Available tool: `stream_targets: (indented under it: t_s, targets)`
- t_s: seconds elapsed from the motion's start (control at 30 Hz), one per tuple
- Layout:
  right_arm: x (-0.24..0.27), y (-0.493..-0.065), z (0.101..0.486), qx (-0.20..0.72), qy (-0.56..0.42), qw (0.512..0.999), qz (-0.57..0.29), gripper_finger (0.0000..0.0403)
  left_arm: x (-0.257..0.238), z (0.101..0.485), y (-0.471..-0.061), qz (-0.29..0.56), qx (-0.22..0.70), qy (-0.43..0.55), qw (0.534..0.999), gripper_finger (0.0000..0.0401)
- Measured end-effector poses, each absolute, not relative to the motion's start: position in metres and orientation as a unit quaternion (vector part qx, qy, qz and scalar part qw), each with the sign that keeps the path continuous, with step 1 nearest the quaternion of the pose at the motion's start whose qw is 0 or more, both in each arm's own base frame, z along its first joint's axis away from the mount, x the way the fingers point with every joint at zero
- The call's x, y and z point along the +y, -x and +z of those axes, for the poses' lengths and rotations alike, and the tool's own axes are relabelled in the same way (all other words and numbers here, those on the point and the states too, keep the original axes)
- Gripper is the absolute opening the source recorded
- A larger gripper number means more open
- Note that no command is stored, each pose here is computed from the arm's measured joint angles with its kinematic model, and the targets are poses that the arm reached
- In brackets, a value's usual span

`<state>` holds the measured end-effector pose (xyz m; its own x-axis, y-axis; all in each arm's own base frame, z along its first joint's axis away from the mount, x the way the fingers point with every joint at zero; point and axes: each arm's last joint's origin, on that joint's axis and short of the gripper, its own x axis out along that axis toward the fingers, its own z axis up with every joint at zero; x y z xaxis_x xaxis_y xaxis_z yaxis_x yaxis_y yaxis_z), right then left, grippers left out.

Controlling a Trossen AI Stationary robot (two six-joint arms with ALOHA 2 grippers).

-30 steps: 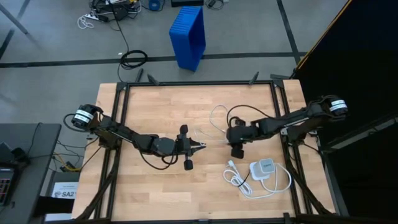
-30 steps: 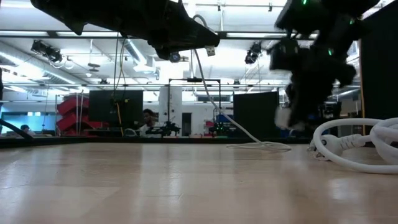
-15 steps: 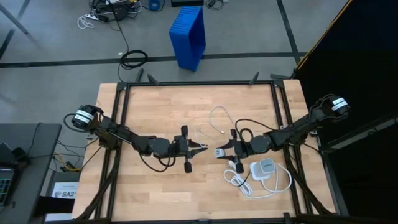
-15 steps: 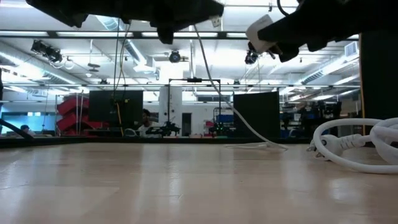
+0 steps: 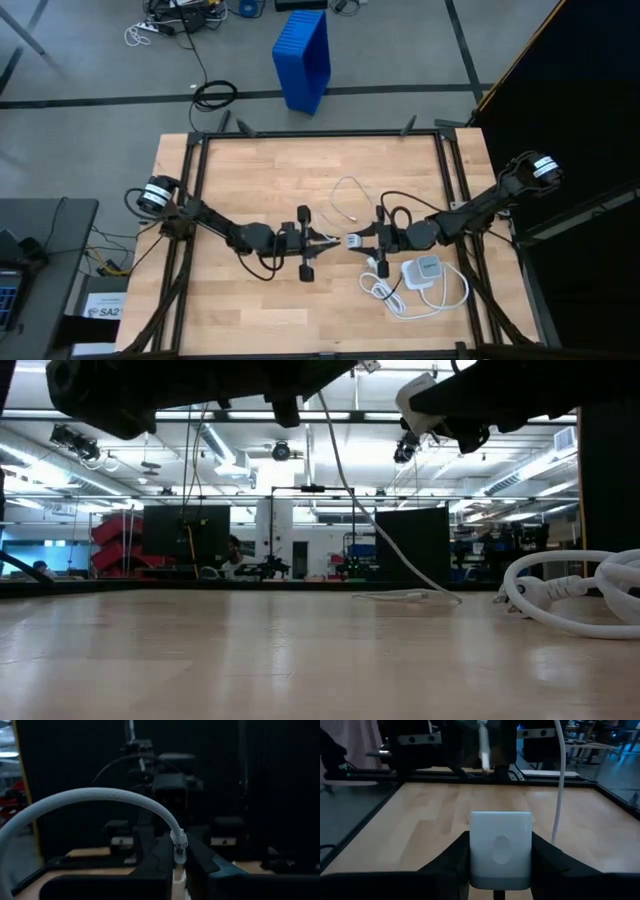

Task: Insert USB
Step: Insert the USB cable into the charger adapter

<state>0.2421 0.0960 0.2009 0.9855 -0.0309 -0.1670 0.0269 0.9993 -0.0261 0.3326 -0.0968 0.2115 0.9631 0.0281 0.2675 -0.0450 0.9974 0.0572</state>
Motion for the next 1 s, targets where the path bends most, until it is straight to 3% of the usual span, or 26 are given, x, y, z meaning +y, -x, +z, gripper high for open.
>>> stream_targets:
  t_s: [0.23,0.63,1.0]
  targets:
    - [0.095,-0.243,0.203,0.073,-0.038,0.996,-0.02,0.0112,-0.099,0.214,-0.338,-0.004,-0.139,-0.034,0.99,0.0004]
    - [0.105,-0.265,0.179,0.067,-0.032,0.997,-0.014,0.0112,-0.099,0.213,-0.339,-0.005,-0.129,-0.037,0.991,0.0006]
    - [0.109,-0.268,0.186,0.039,-0.02,0.999,0.025,0.0112,-0.094,0.205,-0.342,0.0,-0.089,-0.047,0.995,0.0007]
